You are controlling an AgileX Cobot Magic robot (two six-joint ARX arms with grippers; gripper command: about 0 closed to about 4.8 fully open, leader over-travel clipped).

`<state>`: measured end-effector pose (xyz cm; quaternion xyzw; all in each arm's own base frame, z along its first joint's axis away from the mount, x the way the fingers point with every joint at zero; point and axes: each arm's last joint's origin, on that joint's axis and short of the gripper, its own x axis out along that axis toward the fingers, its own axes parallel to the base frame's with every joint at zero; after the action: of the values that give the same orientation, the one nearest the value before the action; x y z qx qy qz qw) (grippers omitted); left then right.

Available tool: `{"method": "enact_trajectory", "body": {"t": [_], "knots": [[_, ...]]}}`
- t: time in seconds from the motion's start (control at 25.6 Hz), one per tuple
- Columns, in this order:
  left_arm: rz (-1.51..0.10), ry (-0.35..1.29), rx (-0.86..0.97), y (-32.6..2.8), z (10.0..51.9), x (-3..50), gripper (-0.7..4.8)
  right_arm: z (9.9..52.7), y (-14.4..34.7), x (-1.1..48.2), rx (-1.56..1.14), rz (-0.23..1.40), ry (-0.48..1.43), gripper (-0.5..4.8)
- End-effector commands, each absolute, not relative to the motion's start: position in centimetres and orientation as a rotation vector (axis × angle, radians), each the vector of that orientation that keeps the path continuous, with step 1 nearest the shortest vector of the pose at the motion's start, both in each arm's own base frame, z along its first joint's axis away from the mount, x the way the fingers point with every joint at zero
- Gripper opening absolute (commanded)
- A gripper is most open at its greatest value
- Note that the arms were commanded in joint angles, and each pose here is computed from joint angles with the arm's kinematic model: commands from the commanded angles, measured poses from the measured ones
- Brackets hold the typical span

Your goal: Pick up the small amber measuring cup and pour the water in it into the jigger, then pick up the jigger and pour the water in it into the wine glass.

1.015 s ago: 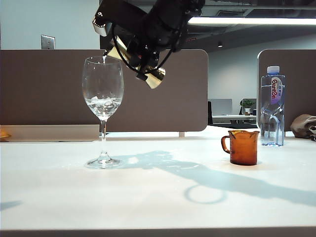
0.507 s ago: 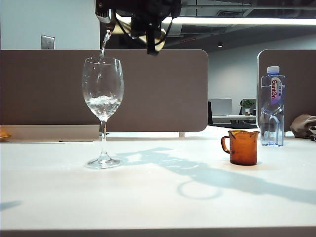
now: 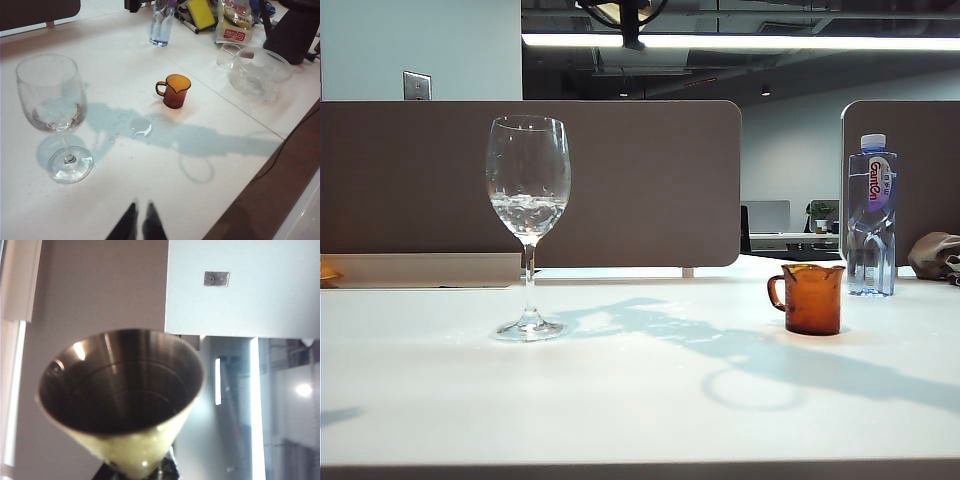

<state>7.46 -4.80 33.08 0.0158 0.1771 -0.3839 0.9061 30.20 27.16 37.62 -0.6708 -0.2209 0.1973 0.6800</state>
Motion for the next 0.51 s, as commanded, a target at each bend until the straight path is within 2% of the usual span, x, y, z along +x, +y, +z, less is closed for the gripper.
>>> {"method": "enact_trajectory", "body": {"t": [0.04,0.23,0.35,0.51], "knots": [[-0.794,0.35,0.032,-4.8,33.3,7.5,0.26,37.9,26.7,30.2,-1.123,0.393,-0.33,-0.01],[-0.794,0.35,0.032,-4.8,33.3,7.5,0.26,33.7,23.7,31.0,-0.771,0.305,-0.178,-0.01],[-0.794,0.35,0.032,-4.8,33.3,7.5,0.26,29.6,21.0,30.2,-0.354,0.387,-0.141,-0.01],[-0.793,0.35,0.032,-4.8,33.3,7.5,0.26,26.1,19.6,29.5,-0.159,0.395,-0.13,-0.01]]}}
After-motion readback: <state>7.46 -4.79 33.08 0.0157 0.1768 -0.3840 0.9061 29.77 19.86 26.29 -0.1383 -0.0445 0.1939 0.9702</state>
